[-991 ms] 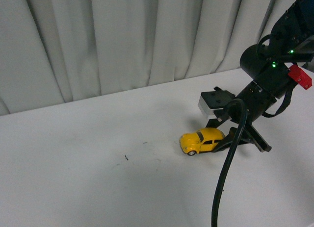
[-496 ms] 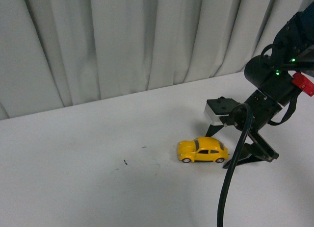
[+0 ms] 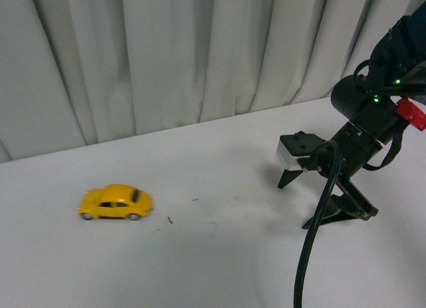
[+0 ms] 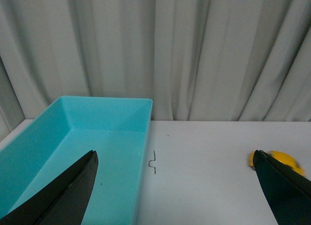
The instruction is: Wind up and store yellow beetle toy
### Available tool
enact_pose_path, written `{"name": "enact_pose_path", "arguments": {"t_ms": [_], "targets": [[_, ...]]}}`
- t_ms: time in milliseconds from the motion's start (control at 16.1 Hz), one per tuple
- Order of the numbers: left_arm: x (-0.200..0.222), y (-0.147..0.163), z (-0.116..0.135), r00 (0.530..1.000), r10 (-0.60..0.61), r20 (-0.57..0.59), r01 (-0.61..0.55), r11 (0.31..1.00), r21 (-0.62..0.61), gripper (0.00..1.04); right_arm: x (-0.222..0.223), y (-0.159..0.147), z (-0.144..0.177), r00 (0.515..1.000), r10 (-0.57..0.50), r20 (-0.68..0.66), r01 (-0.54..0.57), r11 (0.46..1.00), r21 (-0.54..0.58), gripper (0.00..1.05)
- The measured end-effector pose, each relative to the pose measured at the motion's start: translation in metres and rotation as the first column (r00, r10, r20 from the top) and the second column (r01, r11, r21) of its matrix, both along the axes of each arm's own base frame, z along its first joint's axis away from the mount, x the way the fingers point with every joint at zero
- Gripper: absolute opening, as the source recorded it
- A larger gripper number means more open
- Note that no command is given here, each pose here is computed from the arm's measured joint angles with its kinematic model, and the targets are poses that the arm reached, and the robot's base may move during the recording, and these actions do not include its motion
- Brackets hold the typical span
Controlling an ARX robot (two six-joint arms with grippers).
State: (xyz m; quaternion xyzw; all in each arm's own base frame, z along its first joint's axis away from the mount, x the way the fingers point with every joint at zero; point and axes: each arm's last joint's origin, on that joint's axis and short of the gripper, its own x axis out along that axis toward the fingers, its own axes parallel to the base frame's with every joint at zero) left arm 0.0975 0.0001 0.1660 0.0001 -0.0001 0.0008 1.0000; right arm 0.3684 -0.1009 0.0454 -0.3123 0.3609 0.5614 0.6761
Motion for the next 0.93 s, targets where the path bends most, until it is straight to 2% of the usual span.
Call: {"name": "enact_pose_path", "arguments": {"t_ms": [558, 744, 868, 929], "targets": [[0.0, 0.0, 0.0, 1.0, 0.0, 0.0, 0.0, 1.0, 0.0, 0.98, -0.004, -0.002, 0.004, 1.0, -0.006, -0.002, 0.006, 1.0, -0.006, 0.98], [0.0, 0.0, 0.0, 1.0, 0.0, 0.0, 0.0, 1.0, 0.0, 0.98, -0.014, 0.006, 0.011, 1.0, 0.001, 0.003, -0.001, 0.999, 0.035, 0.98], [0.0, 0.0, 0.0, 1.0, 0.0, 0.0, 0.0, 1.0, 0.0, 0.98, -0.012, 0.017, 0.042, 0.995, 0.015, 0.095, -0.025, 0.994, 0.105, 0.98], [0.0, 0.0, 0.0, 1.0, 0.0, 0.0, 0.0, 1.0, 0.0, 0.98, -0.01, 0.022, 0.071, 0.982, 0.025, 0.187, -0.05, 0.99, 0.133, 0.98]]}}
